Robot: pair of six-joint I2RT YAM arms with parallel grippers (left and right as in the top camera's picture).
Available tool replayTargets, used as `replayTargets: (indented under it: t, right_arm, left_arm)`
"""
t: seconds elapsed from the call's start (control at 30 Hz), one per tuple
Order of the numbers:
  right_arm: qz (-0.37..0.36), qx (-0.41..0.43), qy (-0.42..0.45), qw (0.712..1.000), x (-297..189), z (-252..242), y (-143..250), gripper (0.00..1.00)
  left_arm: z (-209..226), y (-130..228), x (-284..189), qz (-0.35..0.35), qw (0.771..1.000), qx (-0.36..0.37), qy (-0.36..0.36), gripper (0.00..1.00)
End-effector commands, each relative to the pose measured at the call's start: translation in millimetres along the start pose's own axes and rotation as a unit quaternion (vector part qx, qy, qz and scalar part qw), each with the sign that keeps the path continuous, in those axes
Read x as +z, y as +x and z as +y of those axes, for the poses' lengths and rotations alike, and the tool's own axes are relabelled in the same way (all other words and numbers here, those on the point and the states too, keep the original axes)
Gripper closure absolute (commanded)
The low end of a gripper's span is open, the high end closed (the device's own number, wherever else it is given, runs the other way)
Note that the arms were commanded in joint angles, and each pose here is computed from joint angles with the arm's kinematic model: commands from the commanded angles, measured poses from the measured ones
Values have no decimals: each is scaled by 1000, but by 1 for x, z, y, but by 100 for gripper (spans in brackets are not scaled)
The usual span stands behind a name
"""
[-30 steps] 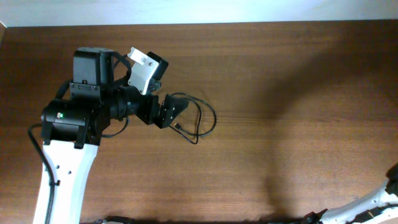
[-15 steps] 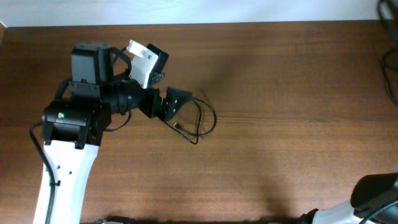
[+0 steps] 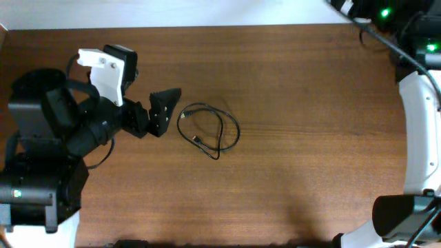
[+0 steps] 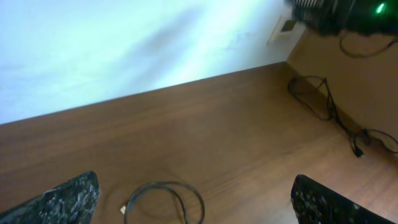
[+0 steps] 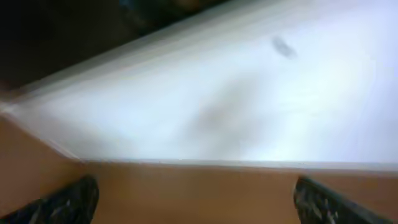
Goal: Untangle cables
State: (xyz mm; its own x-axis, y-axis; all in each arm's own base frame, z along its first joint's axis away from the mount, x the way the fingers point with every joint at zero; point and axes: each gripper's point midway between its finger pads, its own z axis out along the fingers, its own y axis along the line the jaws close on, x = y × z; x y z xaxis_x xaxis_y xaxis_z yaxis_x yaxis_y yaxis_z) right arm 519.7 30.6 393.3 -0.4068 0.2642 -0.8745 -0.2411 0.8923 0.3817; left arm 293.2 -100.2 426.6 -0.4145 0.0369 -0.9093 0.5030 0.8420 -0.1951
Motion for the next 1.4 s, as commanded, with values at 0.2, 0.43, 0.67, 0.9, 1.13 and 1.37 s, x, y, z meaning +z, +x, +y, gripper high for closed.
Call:
replayTargets:
  t: [0.2,0.43,0.67,0.9,1.13,1.37]
  right_arm:
    - [311,-259,-55,913,-18,125,188,1]
    - [443,-292,-161,832,-27,191,326,5]
    - [504,-258,-206,798,-17,187,448,28]
    - [498,-255,-209,802,14,203,501,96]
    - [360,-230,-185,885,70,201,352,96]
    - [172,-267,84,944,34,97,78,96]
  left_arm:
    - [40,-24,-16,-34,991,-18,-130,1]
    - [66,-44,-54,-80,979,-76,-173,1]
    - [61,-39,-51,-69,982,-82,-154,1]
    - [50,-40,-48,-67,987,-80,-120,1]
    - [50,-36,-48,-60,988,-79,-121,1]
    - [50,-32,-47,-52,988,-84,-121,1]
